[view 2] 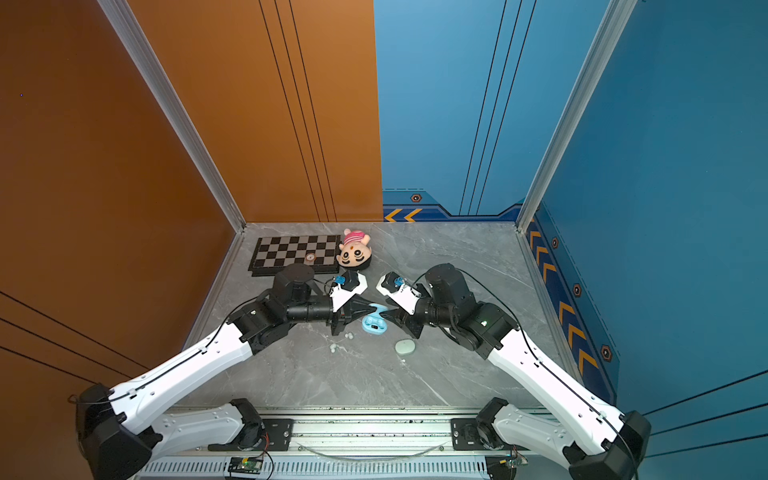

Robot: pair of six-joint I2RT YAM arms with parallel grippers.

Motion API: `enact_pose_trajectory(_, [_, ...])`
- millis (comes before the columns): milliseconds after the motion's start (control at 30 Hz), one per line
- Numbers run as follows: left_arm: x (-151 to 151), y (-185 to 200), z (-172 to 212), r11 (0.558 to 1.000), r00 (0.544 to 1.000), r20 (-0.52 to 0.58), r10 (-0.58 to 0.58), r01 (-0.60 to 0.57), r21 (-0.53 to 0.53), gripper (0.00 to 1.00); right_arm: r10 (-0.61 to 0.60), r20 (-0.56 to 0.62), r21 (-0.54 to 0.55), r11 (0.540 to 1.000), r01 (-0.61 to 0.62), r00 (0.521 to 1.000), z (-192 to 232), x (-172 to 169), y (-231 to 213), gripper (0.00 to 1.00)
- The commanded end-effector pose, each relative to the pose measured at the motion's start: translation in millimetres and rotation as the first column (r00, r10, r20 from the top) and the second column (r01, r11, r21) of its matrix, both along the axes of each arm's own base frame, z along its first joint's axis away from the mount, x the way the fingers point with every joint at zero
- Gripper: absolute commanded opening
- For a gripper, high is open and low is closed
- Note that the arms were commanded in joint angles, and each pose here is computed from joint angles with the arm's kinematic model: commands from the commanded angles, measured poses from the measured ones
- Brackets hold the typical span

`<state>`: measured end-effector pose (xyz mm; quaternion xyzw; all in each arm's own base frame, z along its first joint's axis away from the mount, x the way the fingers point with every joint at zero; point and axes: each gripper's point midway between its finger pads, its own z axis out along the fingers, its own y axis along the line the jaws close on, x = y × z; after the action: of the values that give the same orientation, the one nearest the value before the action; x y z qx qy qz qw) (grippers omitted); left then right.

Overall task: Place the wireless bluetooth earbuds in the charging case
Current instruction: 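Hold the open case with the left gripper while the right gripper moves off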

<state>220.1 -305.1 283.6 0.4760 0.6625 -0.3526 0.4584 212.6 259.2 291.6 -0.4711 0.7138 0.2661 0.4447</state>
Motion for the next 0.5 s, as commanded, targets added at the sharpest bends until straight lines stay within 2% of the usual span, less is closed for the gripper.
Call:
enact_pose_trajectory(0, [16.6,18.1,1.9,0.991,0.992,-0.011,0.129,-0.129,-0.047,0.00,-0.141,-0.020,0.123,0.982,0.143,0.990,30.5,10.5,-11.3,0.54])
enact_pose_trajectory(100, [27.8,34.7,-1.8,0.973,0.977,-0.024,0.214,-0.215,-0.080,0.00,-0.302,-0.148,0.188,0.926,0.327,0.942,37.7,26.3,-26.9,0.59])
enact_pose_trajectory(200, [38.5,54.2,-5.1,0.946,0.954,-0.059,0.295,-0.301,-0.122,0.00,-0.370,-0.334,0.221,0.864,0.453,0.867,32.1,37.1,-32.5,0.57])
enact_pose_trajectory(267, [44.1,67.8,-7.6,0.923,0.934,-0.097,0.343,-0.355,-0.151,0.00,-0.394,-0.433,0.195,0.837,0.511,0.811,19.4,44.5,-30.1,0.56])
enact_pose_trajectory(333, [48.5,81.4,-11.8,0.898,0.911,-0.129,0.391,-0.409,-0.161,0.00,-0.407,-0.483,0.152,0.833,0.532,0.775,6.1,50.6,-23.5,0.55])
enact_pose_trajectory(467, [52.9,108.7,-21.5,0.841,0.850,-0.185,0.493,-0.520,-0.149,0.00,-0.502,-0.501,-0.012,0.818,0.574,0.705,-24.5,73.7,-13.2,0.52])
